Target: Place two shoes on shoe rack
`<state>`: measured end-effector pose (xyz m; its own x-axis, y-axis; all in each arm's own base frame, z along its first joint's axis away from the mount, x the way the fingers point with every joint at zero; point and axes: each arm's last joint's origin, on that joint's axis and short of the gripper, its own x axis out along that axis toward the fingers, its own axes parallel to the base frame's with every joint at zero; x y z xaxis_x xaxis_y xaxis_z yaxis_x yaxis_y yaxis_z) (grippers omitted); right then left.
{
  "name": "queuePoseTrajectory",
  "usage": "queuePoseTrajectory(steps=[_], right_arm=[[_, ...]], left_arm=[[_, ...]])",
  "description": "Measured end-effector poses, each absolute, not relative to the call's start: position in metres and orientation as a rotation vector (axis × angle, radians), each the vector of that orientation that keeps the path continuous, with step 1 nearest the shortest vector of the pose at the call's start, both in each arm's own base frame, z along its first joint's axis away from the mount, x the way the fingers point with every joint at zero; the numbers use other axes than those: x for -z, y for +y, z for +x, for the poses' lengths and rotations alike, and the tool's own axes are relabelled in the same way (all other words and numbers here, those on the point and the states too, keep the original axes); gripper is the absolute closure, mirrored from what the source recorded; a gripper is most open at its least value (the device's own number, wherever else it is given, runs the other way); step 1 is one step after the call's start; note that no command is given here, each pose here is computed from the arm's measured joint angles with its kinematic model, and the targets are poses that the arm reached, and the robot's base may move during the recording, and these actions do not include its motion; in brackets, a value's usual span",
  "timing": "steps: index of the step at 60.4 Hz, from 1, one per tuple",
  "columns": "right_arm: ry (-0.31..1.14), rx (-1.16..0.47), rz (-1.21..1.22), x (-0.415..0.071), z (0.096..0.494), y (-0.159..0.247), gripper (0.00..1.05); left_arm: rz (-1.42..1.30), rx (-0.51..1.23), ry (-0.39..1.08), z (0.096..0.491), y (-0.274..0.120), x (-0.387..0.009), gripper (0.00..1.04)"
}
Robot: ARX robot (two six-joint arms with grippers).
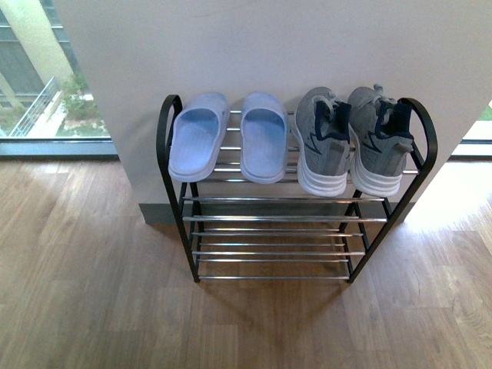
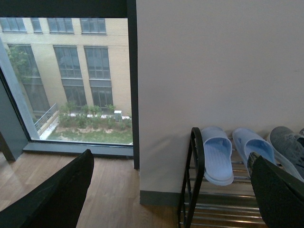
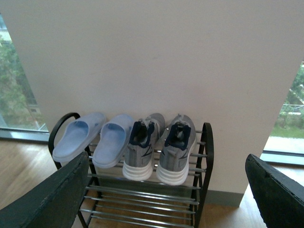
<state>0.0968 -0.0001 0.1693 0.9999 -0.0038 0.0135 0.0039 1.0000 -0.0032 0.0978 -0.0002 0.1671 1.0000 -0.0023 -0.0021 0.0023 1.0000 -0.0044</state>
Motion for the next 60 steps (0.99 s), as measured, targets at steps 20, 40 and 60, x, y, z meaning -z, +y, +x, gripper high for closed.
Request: queuePoseTrajectory(steps=[20,40,60], right_arm=[[-0.014,0.003,-0.003,-0.1693,0.0967,-0.0001,0.09],[-0.014,0.003,-0.003,-0.1693,0.0967,-0.0001,0.09],[-0.014,0.003,-0.003,-0.1693,0.0967,-0.0001,0.09]], left_arm=[[-0.004,0.002,0.002,0.0978,-0.0002,-0.1671,0.09],[-0.004,0.002,0.002,0.0978,-0.0002,-0.1671,0.09],[-0.004,0.002,0.002,0.0978,-0.0002,-0.1671,0.09]])
